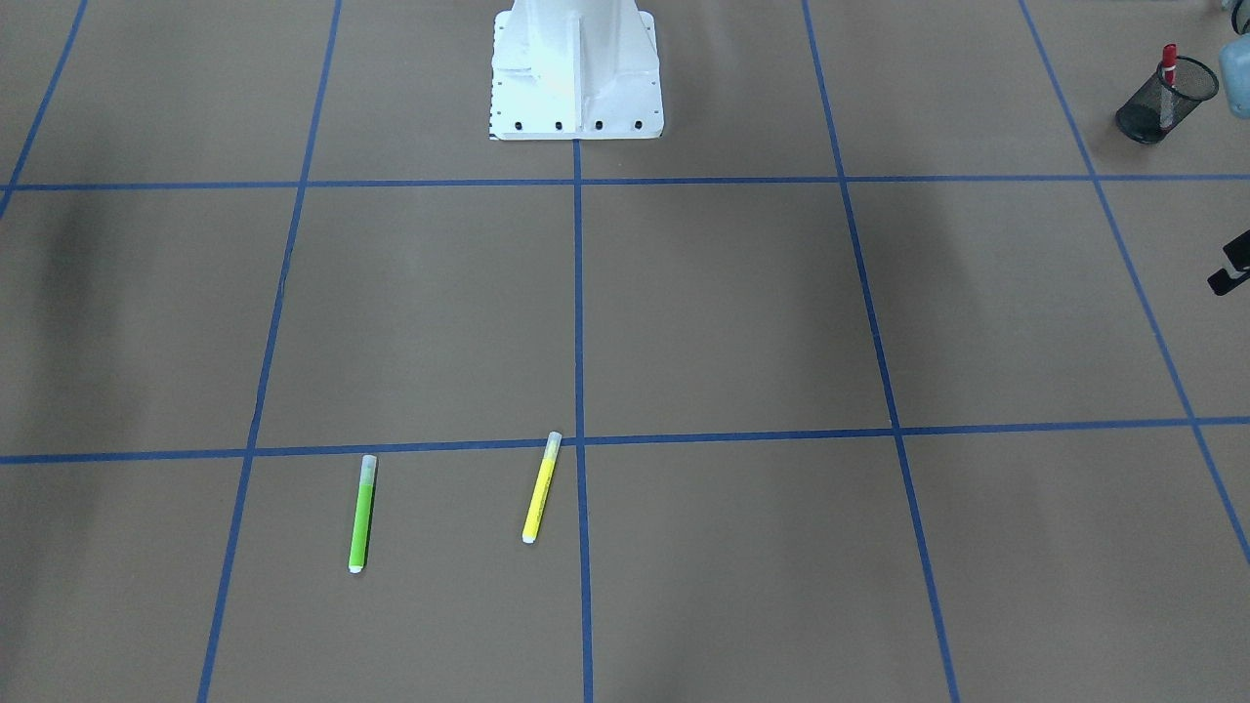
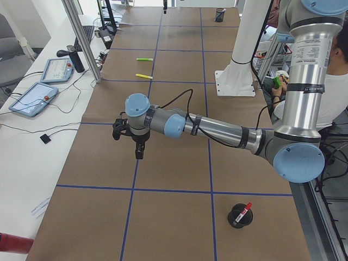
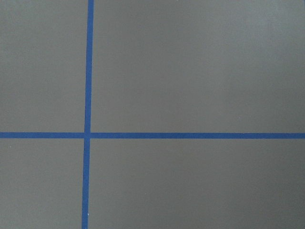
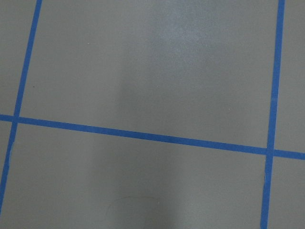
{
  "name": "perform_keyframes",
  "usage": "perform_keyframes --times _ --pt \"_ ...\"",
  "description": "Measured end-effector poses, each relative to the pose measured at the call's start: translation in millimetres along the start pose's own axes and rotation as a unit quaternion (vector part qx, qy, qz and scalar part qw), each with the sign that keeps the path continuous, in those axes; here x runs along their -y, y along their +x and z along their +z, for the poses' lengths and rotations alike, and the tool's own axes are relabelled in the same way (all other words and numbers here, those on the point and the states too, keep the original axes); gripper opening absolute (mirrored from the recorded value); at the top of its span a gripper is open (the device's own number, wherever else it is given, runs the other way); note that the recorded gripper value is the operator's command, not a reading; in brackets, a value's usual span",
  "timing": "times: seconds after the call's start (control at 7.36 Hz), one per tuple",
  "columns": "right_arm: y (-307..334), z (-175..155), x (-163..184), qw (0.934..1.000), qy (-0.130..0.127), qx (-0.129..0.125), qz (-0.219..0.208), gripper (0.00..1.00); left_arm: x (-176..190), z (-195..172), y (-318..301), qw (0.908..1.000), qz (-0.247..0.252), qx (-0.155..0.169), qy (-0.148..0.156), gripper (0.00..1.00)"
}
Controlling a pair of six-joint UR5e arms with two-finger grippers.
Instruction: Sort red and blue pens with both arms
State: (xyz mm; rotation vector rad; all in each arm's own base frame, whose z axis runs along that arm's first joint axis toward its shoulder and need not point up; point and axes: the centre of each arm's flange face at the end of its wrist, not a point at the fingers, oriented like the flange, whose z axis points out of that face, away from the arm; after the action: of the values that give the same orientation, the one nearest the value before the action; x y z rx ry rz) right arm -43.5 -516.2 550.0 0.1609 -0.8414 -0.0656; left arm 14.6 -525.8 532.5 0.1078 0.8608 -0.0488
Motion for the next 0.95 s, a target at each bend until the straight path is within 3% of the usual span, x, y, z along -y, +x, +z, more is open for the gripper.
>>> perform_keyframes --times 0.95 --pt "-4.1 3.6 -0.5 1.0 -0.004 0.001 -0.004 1.0 0.1 0.0 0.5 1.0 -0.001 0.0 0.0 1.0"
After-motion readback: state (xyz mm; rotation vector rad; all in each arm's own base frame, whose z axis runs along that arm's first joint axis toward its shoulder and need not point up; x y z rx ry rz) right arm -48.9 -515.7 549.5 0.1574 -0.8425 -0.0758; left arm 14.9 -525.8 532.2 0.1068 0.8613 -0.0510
